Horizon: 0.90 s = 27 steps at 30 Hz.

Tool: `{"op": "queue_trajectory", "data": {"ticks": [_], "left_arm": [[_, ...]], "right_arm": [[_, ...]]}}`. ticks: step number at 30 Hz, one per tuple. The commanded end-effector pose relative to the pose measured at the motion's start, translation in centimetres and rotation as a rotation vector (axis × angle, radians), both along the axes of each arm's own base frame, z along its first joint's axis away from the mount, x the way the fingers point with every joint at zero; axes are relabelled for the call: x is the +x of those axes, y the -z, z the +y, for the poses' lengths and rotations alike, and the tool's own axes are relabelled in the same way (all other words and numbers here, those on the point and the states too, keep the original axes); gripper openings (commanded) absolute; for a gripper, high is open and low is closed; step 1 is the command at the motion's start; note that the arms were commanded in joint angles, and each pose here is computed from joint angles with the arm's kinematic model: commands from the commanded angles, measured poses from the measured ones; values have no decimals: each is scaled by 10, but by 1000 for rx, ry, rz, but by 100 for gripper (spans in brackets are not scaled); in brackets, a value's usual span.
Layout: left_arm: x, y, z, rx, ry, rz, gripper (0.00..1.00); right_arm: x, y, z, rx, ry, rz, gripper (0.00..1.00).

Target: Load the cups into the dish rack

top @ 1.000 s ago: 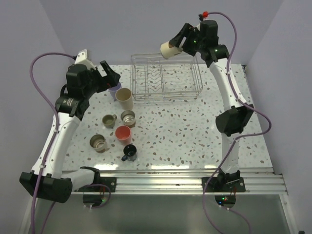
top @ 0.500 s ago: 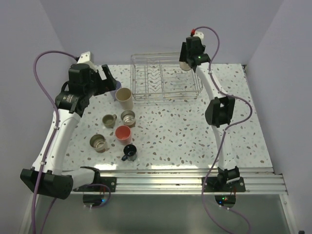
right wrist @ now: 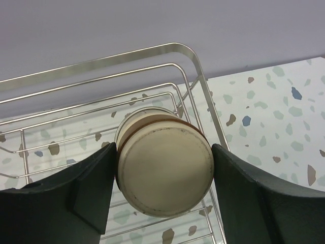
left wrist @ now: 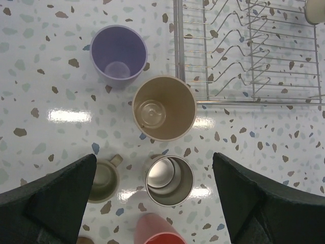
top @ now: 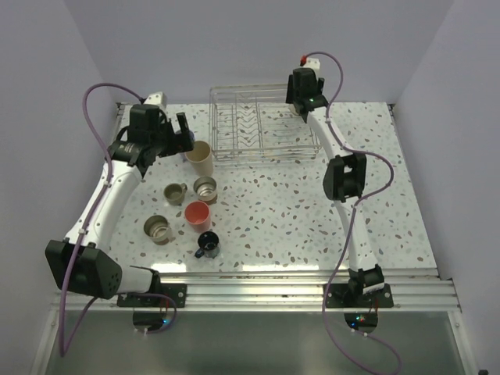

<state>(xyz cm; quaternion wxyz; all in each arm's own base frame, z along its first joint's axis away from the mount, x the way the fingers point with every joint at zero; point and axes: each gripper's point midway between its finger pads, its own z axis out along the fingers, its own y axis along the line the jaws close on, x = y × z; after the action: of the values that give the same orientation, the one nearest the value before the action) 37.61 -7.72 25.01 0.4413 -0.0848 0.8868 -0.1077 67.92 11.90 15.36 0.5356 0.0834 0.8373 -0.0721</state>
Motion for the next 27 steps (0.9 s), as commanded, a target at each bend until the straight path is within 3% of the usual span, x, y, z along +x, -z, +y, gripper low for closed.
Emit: {"op": "queue_trajectory", "data": {"ticks": [1, 8, 18, 27], "left_arm": [[14, -5, -4, 4, 32, -51, 100], [13, 3, -3, 9, 34, -33, 100], [14, 10, -7, 7, 55, -16, 100], [15, 14, -10, 3, 78, -5, 99]], "right_arm": [[14, -34, 4, 21, 14, -125, 0], [10, -24, 10, 14, 6, -90, 0], [-2, -75, 4, 15, -10, -136, 0], [-23, -65, 6, 25, -49, -24, 0]]}}
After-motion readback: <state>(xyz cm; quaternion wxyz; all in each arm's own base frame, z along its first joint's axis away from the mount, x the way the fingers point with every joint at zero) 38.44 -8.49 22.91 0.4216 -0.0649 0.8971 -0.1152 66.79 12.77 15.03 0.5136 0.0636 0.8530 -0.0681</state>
